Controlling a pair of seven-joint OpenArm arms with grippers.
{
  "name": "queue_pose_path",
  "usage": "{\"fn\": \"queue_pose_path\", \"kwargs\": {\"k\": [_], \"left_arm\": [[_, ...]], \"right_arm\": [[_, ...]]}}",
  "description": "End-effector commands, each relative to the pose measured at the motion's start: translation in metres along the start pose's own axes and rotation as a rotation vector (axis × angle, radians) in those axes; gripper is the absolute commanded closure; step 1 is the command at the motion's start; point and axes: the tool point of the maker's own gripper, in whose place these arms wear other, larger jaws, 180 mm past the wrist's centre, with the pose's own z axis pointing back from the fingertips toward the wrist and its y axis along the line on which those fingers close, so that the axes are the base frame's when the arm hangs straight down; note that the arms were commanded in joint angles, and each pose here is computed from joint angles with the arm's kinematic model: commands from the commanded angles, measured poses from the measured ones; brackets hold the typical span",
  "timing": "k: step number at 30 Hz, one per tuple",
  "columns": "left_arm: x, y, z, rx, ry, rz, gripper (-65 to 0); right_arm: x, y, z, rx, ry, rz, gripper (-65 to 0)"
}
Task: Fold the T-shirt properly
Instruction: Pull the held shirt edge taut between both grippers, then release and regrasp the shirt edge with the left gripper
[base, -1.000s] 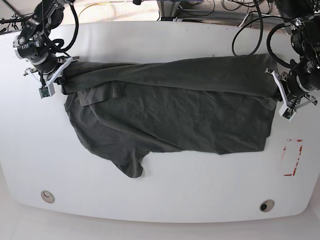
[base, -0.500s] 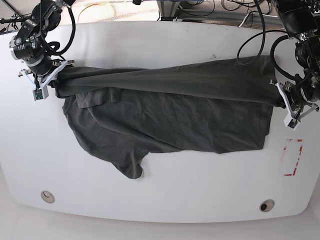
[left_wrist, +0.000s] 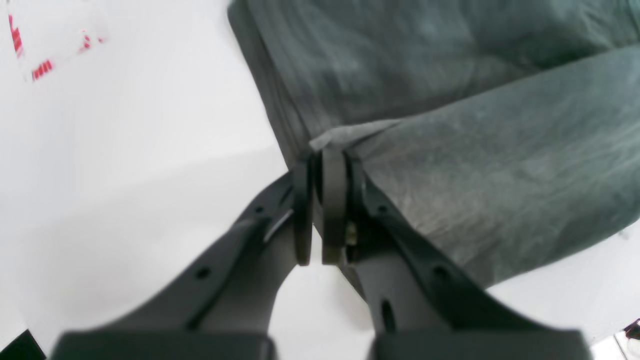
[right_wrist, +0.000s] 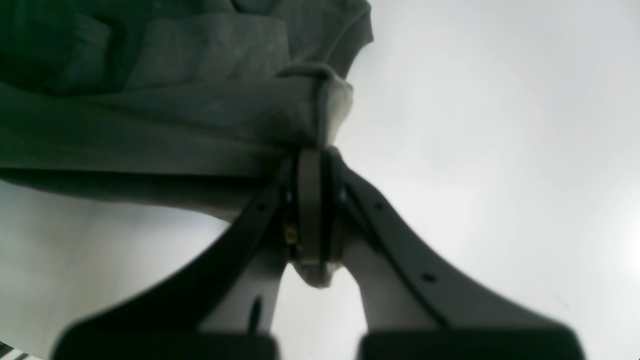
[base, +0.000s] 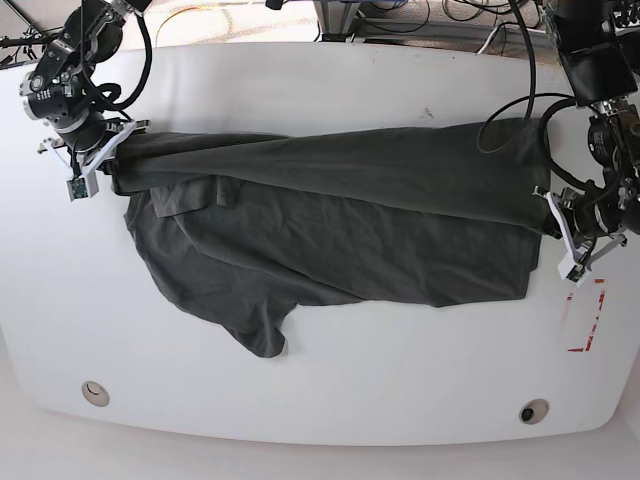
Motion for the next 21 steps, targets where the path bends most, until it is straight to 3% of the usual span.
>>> {"fn": "queue_pose_path", "kwargs": {"k": [1, 16, 21], "left_arm": [[0.012, 0.017, 0.01, 0.037, -0.03, -0.009, -1.5], [0.029, 0.028, 0.007, 0.035, -0.004, -0.065, -1.7], [0.013, 0.036, 0.011, 0.053, 0.042, -0.069, -1.7]], "right_arm": [[0.011, -0.006, 0.004, -0.017, -0.038, 0.014, 0.0], [-0.008, -0.006, -0.006, 0.009, 0.012, -0.023, 0.0], [-0.009, -0.006, -0.006, 0.009, 0.016, -0.024, 0.0]]}}
